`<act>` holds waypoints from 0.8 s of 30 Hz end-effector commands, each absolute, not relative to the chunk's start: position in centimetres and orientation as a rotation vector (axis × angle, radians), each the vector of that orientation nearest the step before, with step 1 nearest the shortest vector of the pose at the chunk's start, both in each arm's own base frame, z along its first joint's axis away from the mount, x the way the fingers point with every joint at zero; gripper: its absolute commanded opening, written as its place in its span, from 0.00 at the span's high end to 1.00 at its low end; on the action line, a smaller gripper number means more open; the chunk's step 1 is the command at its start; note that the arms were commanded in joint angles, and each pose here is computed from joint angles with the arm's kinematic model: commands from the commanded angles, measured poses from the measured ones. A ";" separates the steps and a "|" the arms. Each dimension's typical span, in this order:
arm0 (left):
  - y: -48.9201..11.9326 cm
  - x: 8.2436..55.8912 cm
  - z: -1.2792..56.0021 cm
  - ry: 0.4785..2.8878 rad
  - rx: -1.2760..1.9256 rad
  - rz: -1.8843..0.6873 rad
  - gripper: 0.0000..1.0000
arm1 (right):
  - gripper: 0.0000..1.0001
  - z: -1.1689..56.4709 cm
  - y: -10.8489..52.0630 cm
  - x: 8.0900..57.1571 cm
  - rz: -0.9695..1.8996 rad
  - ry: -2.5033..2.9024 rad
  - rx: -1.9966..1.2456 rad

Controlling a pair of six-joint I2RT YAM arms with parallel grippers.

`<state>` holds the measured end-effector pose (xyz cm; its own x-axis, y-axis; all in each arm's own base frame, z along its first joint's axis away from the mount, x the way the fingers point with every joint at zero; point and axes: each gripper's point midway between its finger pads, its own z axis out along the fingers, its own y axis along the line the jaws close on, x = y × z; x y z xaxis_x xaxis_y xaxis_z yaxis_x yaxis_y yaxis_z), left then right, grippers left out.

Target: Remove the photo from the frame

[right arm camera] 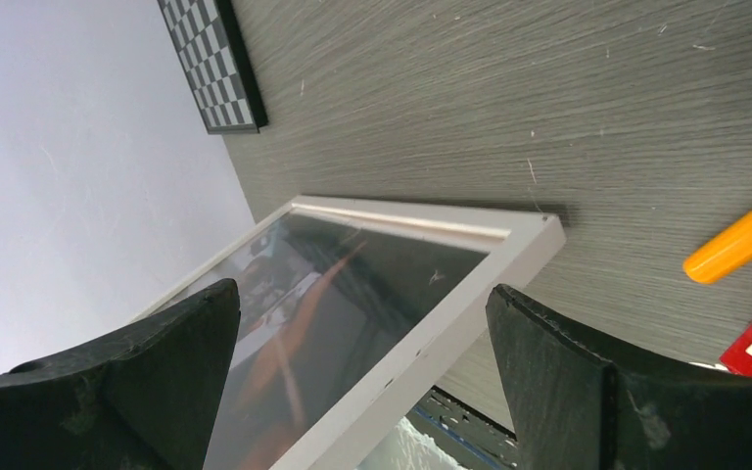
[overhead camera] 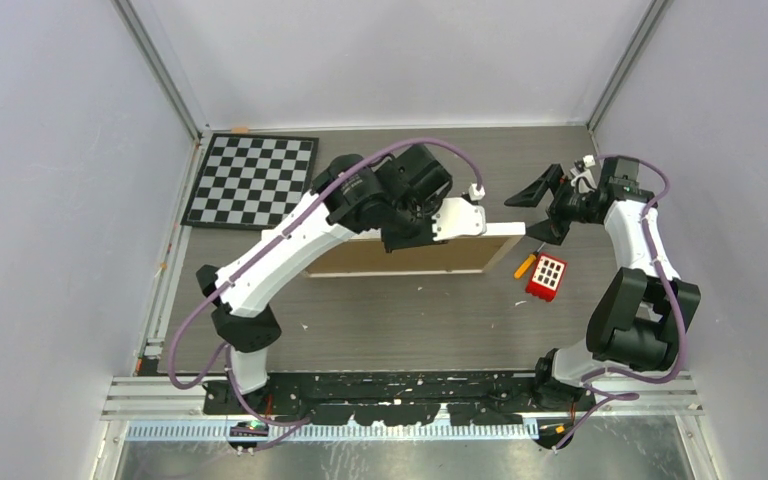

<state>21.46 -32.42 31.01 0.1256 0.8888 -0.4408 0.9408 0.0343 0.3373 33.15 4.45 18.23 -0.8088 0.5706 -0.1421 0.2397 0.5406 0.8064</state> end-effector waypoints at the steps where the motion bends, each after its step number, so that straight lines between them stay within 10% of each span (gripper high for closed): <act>1: -31.3 20.6 34.6 1.815 1.719 -0.290 1.00 | 0.00 18.5 4.1 33.4 1.127 2.392 0.599; 24: -24.6 39.0 30.7 2.316 0.502 -1.135 1.00 | 0.00 16.1 4.5 29.9 1.097 2.532 0.549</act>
